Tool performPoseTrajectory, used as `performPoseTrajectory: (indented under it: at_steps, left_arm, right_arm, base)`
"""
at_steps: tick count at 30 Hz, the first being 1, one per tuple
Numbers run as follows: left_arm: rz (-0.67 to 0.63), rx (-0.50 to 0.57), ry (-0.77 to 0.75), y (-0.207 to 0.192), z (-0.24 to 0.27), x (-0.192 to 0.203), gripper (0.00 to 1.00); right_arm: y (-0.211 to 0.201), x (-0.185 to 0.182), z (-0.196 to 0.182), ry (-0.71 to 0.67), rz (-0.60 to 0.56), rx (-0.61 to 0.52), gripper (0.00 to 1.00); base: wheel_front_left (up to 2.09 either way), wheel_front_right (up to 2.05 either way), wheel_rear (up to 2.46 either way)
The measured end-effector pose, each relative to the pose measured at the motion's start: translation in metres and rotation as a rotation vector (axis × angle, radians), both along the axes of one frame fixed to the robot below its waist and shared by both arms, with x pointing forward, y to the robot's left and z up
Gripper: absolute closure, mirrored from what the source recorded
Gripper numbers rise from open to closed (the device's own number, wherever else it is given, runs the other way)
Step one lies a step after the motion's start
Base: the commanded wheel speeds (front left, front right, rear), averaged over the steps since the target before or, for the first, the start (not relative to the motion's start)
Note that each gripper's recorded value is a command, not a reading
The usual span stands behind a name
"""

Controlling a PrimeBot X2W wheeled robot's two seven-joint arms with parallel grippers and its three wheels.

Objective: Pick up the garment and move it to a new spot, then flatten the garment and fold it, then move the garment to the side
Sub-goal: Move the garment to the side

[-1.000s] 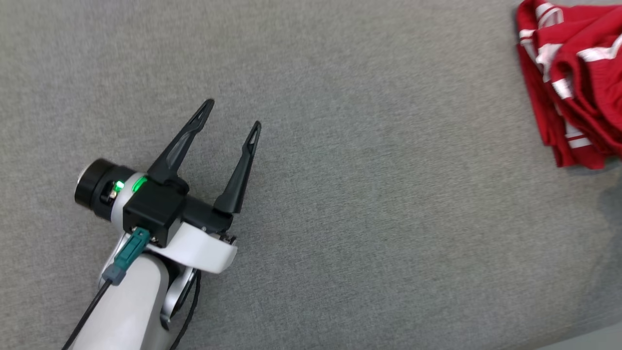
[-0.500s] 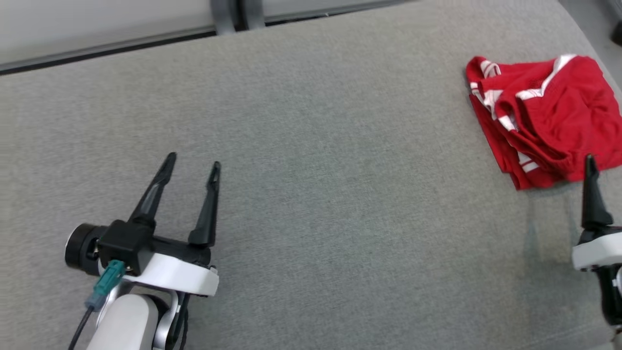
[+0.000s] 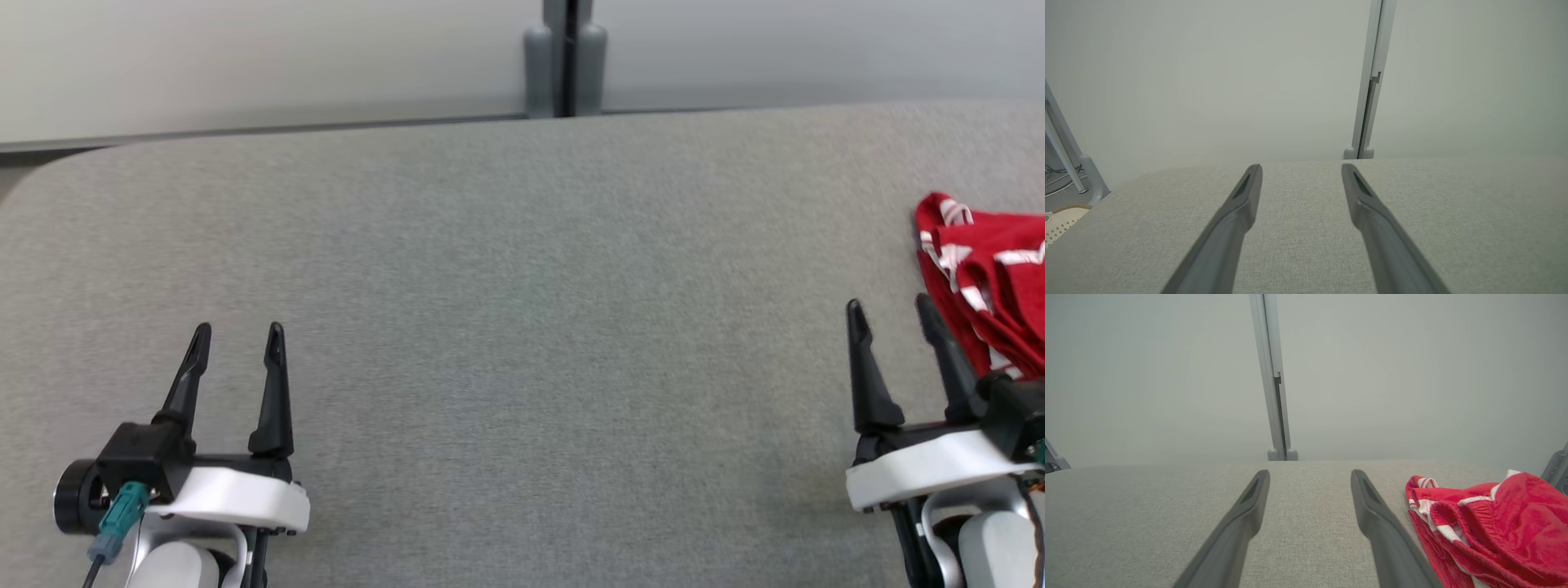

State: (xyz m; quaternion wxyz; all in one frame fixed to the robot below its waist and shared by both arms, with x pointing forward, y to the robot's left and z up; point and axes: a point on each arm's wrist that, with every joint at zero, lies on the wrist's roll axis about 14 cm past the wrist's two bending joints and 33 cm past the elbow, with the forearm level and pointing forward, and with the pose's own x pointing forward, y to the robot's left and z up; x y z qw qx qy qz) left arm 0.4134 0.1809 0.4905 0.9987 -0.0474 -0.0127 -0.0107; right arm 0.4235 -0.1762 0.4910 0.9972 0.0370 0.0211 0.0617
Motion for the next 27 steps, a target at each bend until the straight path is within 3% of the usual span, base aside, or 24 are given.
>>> performPoseTrajectory:
  at_steps: [7, 17, 27]
  left_arm:
    - [0.057, 0.011, -0.004, 0.024, 0.005, -0.032, 0.0]
    - [0.028, 0.005, 0.004, 0.017, 0.004, -0.062, 0.0]
    - [0.018, 0.007, 0.018, 0.016, 0.002, -0.07, 0.0]
  right_arm:
    - [0.029, -0.018, 0.013, -0.021, 0.069, 0.018, 0.0]
    - [0.017, -0.062, 0.014, 0.002, 0.03, 0.001, 0.0]
    - [0.016, -0.075, 0.025, -0.013, 0.025, -0.007, 0.0]
  base:
    - [0.0, 0.0, 0.0]
    - [0.0, 0.0, 0.0]
    - [0.0, 0.0, 0.0]
